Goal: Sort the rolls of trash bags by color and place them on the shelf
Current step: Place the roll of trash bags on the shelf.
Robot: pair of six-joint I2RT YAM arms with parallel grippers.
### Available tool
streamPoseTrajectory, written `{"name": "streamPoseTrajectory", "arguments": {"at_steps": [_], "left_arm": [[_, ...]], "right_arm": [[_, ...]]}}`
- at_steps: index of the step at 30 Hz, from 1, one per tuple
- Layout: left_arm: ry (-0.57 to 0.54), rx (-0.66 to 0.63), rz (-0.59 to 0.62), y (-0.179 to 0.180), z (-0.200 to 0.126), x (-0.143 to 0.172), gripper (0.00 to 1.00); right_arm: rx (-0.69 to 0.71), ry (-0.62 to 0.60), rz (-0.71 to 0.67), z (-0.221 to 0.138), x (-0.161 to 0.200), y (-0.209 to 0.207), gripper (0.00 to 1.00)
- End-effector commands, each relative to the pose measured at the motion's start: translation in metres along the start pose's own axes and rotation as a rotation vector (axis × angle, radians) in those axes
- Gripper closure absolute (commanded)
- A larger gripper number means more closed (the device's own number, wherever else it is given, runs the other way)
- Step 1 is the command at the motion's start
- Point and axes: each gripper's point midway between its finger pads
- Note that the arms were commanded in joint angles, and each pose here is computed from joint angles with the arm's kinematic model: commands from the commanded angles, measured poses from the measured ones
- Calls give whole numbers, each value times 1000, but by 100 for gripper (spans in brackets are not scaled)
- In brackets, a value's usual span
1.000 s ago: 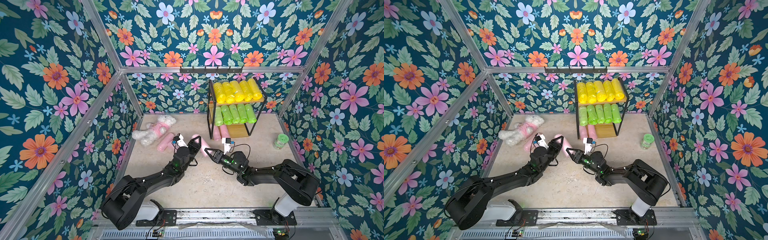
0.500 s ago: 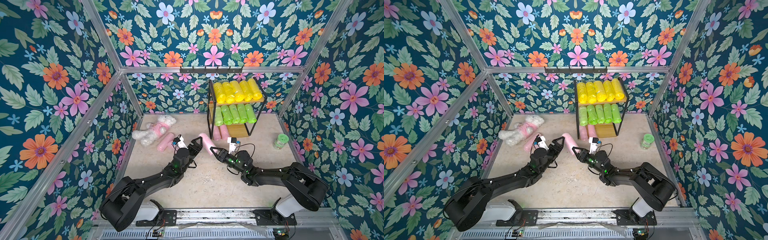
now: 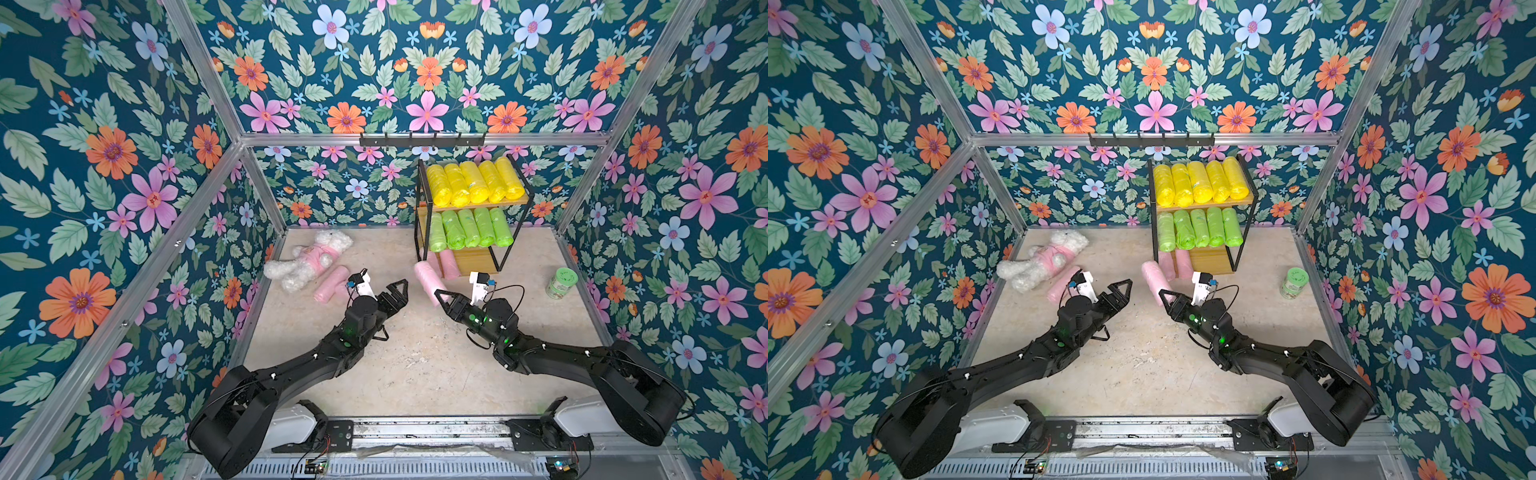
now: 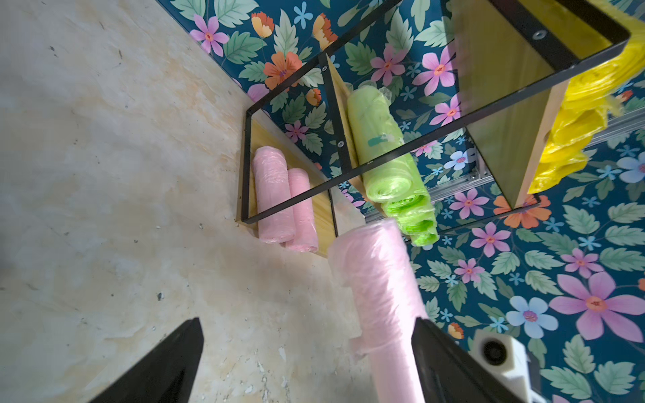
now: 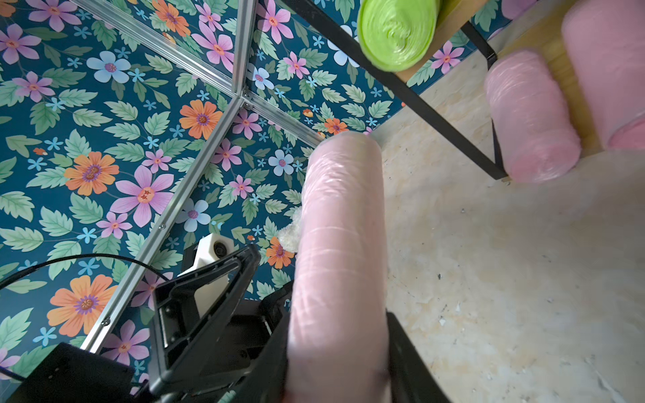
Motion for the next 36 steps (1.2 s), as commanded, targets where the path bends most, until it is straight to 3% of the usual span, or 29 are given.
{"name": "streamPoseTrajectory", "arguments": {"at_steps": [1,12,19,26,36], "left_arm": [[-10,-38,72,9,-1,-5,1],[-57,-79,201,16,-12,-43,2],[-1,-48,214,2,0,-36,4],[28,-68,246,-1,7,-33,4],[20,-72,267,-5,6,-36,4]], "right_arm": [[18,5,-48,-6,-7,-6,75],[178,92,-61,-43,3,-66,76],[300,-54,-67,-52,-32,-113,75],[378,-182,-116,-40,-74,-145,75],[401,-186,-110,2,-80,-180,74]]}}
Point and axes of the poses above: each gripper's point midway between its finger pads, its own z axis out along the fingers, its own y axis along the line the jaws close on, x = y × z, and after that the axes turned 15 degrees about -z, right-handed
